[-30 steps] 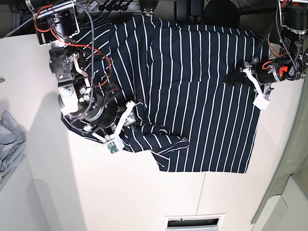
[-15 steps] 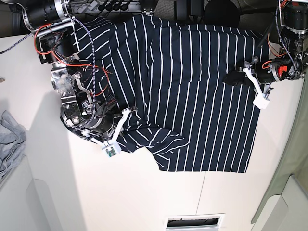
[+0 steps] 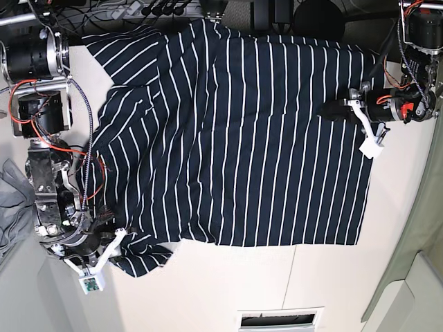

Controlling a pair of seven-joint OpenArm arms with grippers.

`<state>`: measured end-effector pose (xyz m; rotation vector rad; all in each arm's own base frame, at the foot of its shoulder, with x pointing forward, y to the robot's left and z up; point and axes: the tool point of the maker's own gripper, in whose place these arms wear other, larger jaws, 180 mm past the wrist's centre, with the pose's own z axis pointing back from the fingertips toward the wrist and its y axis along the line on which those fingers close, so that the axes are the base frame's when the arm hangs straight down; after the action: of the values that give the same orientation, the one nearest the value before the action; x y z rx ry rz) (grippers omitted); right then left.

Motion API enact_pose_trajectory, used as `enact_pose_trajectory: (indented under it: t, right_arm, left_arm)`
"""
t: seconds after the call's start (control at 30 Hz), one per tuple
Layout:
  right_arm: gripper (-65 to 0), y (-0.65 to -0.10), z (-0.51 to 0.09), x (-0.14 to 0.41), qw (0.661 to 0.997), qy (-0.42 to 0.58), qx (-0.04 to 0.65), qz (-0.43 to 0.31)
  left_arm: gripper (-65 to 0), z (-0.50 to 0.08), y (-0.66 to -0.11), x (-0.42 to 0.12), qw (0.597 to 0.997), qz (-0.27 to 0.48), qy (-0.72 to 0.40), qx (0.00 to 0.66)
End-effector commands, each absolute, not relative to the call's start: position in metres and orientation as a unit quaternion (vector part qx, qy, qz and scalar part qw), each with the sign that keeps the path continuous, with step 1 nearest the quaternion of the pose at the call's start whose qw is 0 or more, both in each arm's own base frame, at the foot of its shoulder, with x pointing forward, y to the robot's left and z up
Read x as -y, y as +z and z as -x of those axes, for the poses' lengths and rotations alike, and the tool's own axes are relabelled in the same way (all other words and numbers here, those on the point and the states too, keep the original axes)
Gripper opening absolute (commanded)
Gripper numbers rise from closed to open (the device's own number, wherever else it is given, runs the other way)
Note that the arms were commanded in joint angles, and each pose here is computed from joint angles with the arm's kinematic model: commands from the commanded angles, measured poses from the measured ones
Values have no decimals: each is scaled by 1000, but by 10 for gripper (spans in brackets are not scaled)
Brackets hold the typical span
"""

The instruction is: Layout the t-shirt on the table in an organized manner, then fold the t-shirt properly

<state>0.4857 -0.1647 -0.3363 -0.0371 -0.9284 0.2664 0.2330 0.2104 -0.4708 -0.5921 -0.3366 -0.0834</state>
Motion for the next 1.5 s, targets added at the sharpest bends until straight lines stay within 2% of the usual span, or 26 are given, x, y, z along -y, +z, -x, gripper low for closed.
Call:
enact_pose_trajectory:
  t: [0.0, 0.13, 0.27, 0.4, 0.47, 0.67, 0.83, 0.97, 1.17, 1.2, 1.27, 1.4, 1.47]
  right_arm:
    - [-346, -317, -495, 173, 880, 108, 463, 14]
    - [-347, -342, -472, 182, 913, 66, 400, -28]
    - [-347, -349, -442, 174, 912, 53, 394, -99]
    - [-347, -350, -403, 175, 907, 37, 393, -146]
    - [-347, -362, -381, 181, 912, 25, 379, -153]
    - [-346, -398, -327, 208, 917, -34, 359, -171]
    - [-346, -412, -304, 223, 914, -68, 362, -169]
    - [-346, -433, -293, 213, 920, -80, 334, -188]
    - [-347, -457, -281, 165, 918, -63, 299, -253]
    - [-357, -458, -281, 159, 917, -60, 299, -257]
    - [-429, -457, -283, 149, 914, -52, 303, -264]
    - [-646, -447, -294, 140, 906, -24, 321, -276]
    - [-650, -440, -300, 143, 902, -18, 333, -275]
  left_arm:
    - [-589, -234, -471, -221, 950, 269, -47, 154]
    - [-589, -237, -469, -222, 949, 268, -48, 157]
    - [-588, -238, -465, -231, 950, 263, -46, 161]
    - [-485, -245, -451, -252, 949, 259, -38, 176]
    - [-459, -246, -444, -266, 951, 250, -37, 180]
    - [-458, -249, -428, -295, 955, 227, -36, 187]
    - [-458, -249, -429, -295, 955, 226, -37, 187]
    - [-458, -251, -428, -295, 954, 226, -36, 193]
    - [-459, -252, -436, -298, 959, 201, -46, 196]
    - [-459, -250, -439, -296, 960, 199, -49, 191]
    - [-459, -248, -445, -292, 961, 195, -53, 187]
    - [-460, -246, -457, -288, 965, 174, -67, 185]
    - [-460, -246, -460, -288, 966, 165, -73, 184]
